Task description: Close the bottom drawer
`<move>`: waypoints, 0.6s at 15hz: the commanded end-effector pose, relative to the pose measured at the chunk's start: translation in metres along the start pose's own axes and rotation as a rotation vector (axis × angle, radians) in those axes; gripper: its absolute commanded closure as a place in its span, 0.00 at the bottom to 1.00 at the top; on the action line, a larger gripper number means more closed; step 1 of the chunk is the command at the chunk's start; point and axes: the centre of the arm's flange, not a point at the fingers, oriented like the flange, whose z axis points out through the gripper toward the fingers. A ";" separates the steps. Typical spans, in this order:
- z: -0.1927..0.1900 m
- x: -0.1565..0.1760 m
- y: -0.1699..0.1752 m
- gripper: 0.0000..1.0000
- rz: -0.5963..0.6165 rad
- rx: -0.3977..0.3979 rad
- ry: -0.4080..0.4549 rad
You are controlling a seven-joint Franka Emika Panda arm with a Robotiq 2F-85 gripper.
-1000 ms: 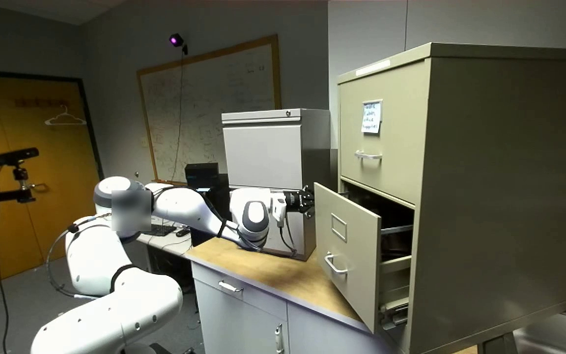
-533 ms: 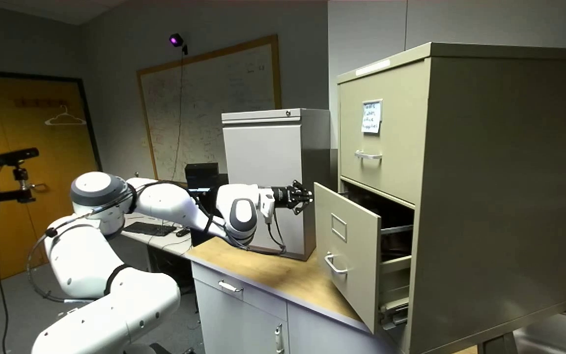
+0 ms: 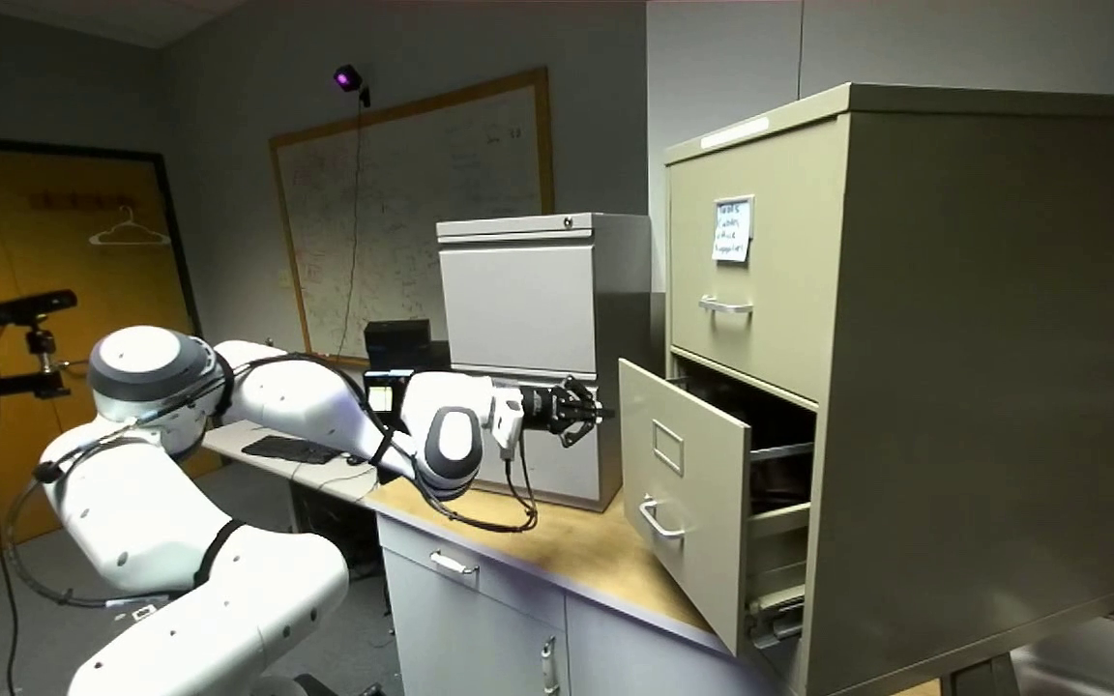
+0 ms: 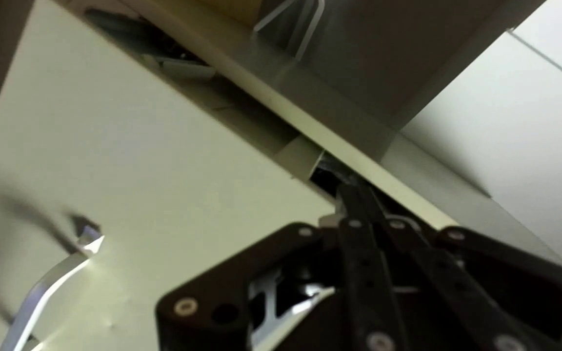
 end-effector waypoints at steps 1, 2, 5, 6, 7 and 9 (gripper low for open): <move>0.021 0.037 0.039 1.00 0.039 -0.088 0.012; 0.026 0.044 0.049 1.00 0.054 -0.115 0.024; 0.037 0.054 0.069 1.00 0.094 -0.165 0.072; 0.046 0.054 0.070 1.00 0.104 -0.181 0.091; 0.055 0.052 0.069 1.00 0.110 -0.191 0.098; 0.067 0.043 0.060 1.00 0.117 -0.188 0.097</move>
